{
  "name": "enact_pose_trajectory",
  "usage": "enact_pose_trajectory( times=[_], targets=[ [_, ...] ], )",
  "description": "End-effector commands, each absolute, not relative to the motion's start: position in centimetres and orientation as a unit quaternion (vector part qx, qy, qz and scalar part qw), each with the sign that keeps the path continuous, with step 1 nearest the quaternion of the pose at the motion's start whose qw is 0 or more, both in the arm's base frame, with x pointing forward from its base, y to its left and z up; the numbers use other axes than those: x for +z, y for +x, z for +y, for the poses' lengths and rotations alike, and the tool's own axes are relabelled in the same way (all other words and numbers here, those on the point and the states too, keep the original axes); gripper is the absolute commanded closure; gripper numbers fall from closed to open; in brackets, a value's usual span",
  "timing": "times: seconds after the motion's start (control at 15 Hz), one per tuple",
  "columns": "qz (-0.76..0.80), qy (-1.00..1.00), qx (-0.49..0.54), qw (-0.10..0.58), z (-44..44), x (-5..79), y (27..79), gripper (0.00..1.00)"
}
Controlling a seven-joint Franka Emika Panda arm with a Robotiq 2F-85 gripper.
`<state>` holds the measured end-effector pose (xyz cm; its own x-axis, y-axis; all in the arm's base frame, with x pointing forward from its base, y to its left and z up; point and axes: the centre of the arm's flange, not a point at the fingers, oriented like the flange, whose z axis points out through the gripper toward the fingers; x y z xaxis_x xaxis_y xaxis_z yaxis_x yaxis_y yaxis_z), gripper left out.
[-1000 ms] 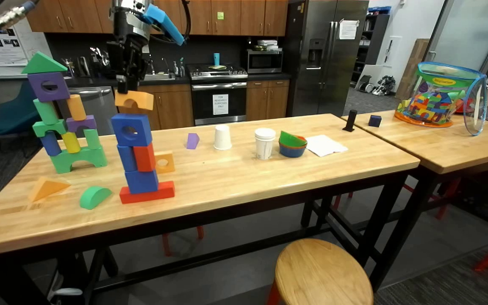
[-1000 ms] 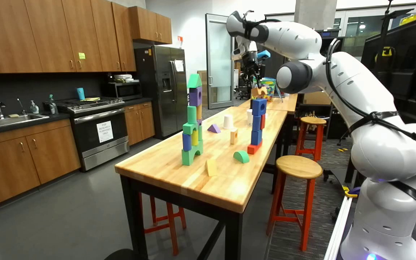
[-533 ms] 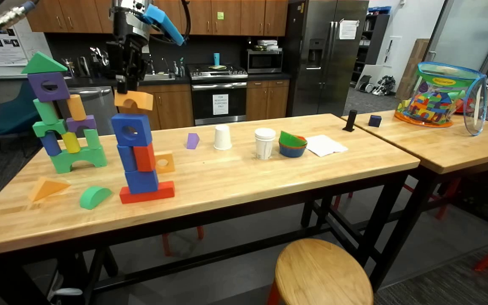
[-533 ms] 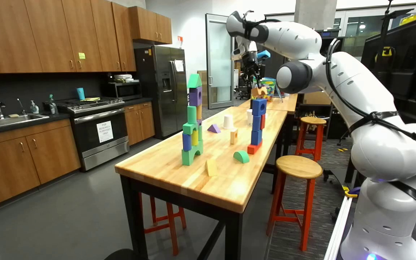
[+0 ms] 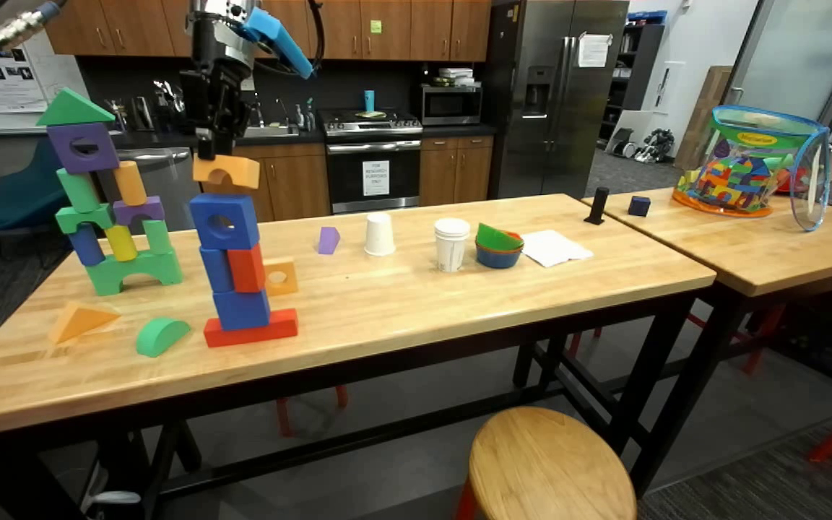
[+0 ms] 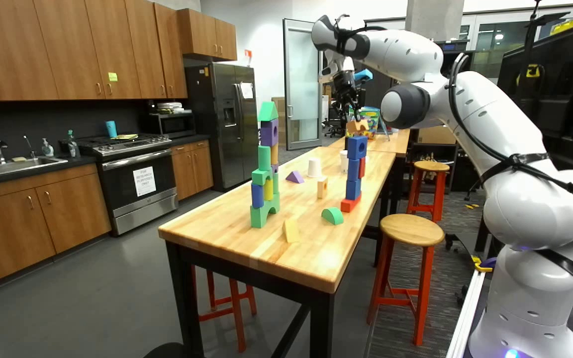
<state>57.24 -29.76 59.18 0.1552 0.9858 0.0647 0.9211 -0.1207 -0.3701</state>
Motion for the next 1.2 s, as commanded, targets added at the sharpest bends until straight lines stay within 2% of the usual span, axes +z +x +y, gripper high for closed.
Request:
enact_pose_trajectory(
  times=[0.0,1.13],
  targets=[
    [-0.638,-0.745,0.101,0.167,-28.70,59.40,56.05,0.85],
    [-0.637,-0.742,0.107,0.180,-28.59,58.66,56.09,0.85]
  ],
)
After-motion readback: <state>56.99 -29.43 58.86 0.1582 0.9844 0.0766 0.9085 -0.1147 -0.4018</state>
